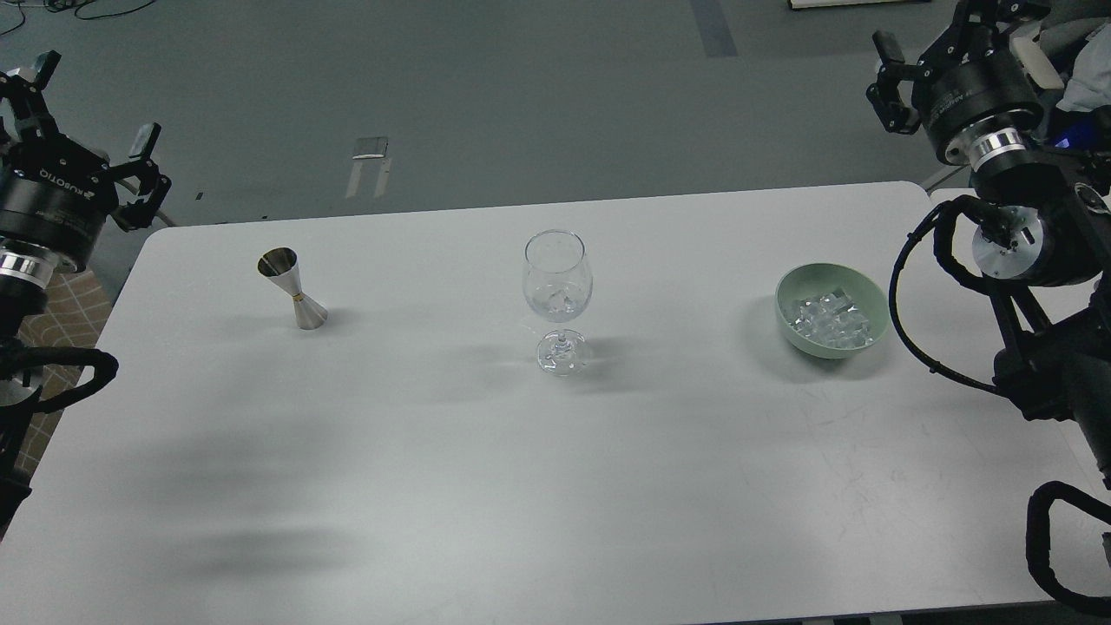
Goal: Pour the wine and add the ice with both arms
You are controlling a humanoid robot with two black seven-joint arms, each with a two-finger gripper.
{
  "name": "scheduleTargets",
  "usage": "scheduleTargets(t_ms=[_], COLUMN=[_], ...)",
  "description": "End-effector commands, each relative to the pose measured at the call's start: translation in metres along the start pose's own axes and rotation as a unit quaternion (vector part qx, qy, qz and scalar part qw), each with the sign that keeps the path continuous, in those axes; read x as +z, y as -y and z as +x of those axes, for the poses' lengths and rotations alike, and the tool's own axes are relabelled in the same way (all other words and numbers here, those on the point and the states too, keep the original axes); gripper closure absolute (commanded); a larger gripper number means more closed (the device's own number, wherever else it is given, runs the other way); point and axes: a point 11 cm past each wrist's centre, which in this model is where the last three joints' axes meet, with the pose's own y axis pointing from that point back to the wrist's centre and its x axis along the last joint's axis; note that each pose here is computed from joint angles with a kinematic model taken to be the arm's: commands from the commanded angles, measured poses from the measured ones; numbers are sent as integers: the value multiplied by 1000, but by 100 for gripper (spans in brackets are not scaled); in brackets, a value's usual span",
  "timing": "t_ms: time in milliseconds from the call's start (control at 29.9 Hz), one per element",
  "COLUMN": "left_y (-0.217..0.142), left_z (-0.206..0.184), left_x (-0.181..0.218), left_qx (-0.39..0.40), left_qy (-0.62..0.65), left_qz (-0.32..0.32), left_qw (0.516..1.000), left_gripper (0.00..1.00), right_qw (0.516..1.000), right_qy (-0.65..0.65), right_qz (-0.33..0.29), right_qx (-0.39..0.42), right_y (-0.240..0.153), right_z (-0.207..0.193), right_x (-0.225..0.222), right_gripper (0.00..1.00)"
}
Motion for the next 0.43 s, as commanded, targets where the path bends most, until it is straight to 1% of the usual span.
scheduleTargets(t_ms=[0,234,401], left_y=[0,-1,-2], left_z=[0,7,7], left_x=[-1,-2,-3], left_qx=[4,28,28], left_qy=[-5,2,4], left_qz=[-3,-1,2], left_qw=[1000,1000,1000], left_gripper=[2,2,2], right_qw=[1000,1000,1000], right_qy=[17,21,28], right_qz=[-4,4,13], right_qx=[-4,-2,6], right_y=[2,4,4], right_z=[-8,-9,-4], right_x=[8,2,-3], right_gripper=[0,0,0])
